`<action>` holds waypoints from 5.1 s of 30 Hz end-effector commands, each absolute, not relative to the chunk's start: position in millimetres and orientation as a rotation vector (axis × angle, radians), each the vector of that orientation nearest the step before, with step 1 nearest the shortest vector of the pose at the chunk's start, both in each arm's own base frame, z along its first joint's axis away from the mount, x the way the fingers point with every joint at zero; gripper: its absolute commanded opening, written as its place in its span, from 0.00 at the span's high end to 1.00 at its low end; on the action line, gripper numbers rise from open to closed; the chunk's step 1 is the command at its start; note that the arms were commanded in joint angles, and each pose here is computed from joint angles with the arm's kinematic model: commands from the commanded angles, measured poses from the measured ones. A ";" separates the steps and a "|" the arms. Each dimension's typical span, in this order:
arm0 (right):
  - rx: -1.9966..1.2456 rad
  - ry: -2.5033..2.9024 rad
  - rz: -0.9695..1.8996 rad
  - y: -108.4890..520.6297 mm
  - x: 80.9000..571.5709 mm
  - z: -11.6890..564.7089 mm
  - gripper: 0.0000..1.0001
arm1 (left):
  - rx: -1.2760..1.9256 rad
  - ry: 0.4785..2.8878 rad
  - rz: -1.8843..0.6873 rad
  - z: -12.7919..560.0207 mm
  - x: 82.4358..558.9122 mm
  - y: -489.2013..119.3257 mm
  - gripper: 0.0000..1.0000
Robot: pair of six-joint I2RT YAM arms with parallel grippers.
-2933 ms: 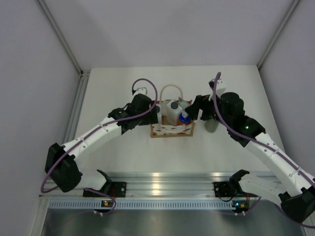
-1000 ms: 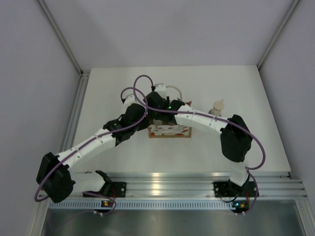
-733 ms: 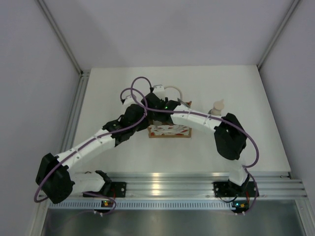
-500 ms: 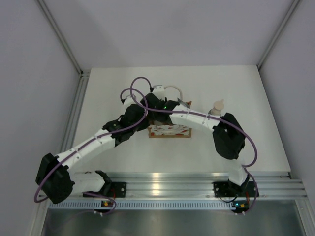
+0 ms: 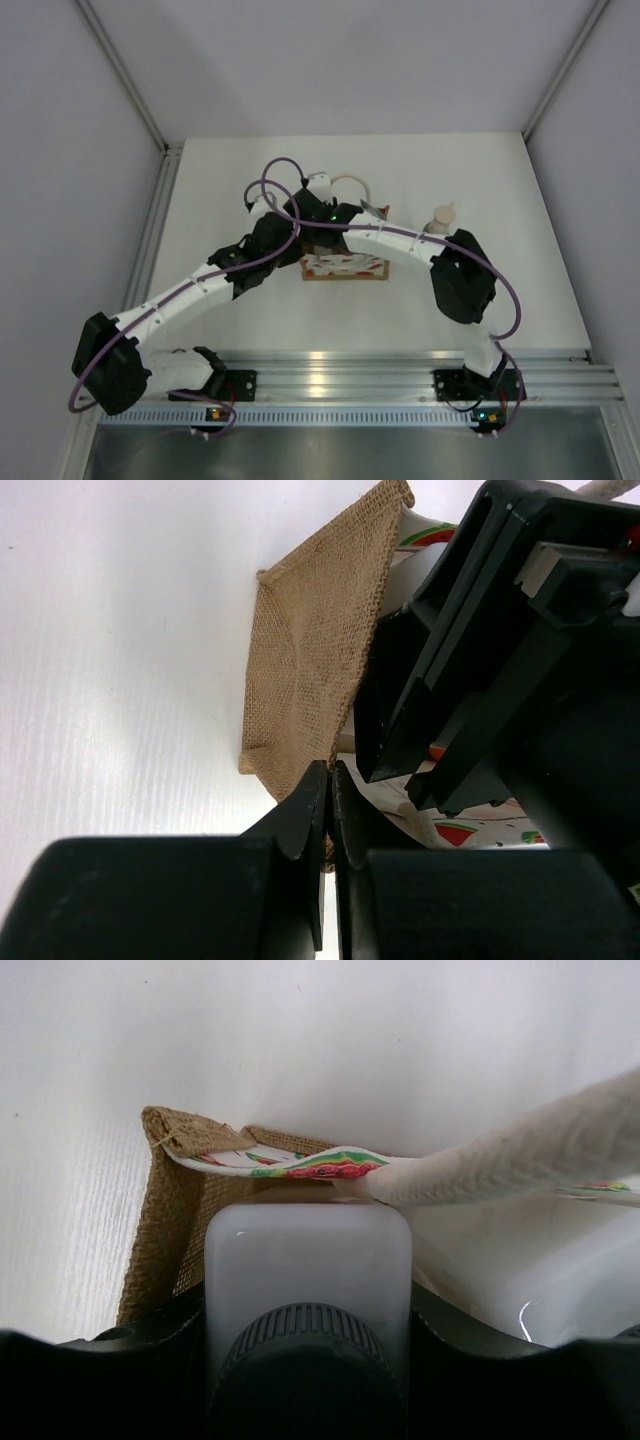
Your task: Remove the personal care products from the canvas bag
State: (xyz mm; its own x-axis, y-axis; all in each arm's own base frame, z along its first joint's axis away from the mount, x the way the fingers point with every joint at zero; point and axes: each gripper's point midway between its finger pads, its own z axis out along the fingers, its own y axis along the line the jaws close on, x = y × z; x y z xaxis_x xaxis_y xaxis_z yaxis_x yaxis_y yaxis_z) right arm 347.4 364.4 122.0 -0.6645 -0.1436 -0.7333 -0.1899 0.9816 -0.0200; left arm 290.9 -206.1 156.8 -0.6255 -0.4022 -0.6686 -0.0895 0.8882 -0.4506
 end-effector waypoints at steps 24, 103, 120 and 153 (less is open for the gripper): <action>-0.241 2.030 0.281 352.4 336.9 264.1 1.00 | -0.391 2.184 -0.471 162.2 291.4 -198.5 1.00; 0.280 2.115 -0.116 -57.9 463.7 219.5 0.01 | -0.218 2.184 -0.549 186.3 290.3 -216.7 1.00; -0.135 1.948 0.286 193.9 349.8 296.7 0.07 | -0.148 2.175 -0.530 194.8 299.7 -223.8 0.78; -0.697 2.157 0.144 301.3 340.0 202.2 0.23 | -0.048 2.302 -0.338 140.1 306.1 -217.6 0.74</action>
State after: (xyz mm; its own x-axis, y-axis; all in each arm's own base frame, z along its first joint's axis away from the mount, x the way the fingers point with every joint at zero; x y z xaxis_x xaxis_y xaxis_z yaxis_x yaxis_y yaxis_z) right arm 338.8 293.8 194.2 -0.5101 -0.4139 -0.7540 -0.5185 0.8474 -0.1145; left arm 305.6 -222.7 132.1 -0.7051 -0.1062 -0.7011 0.0957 0.9654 -0.2425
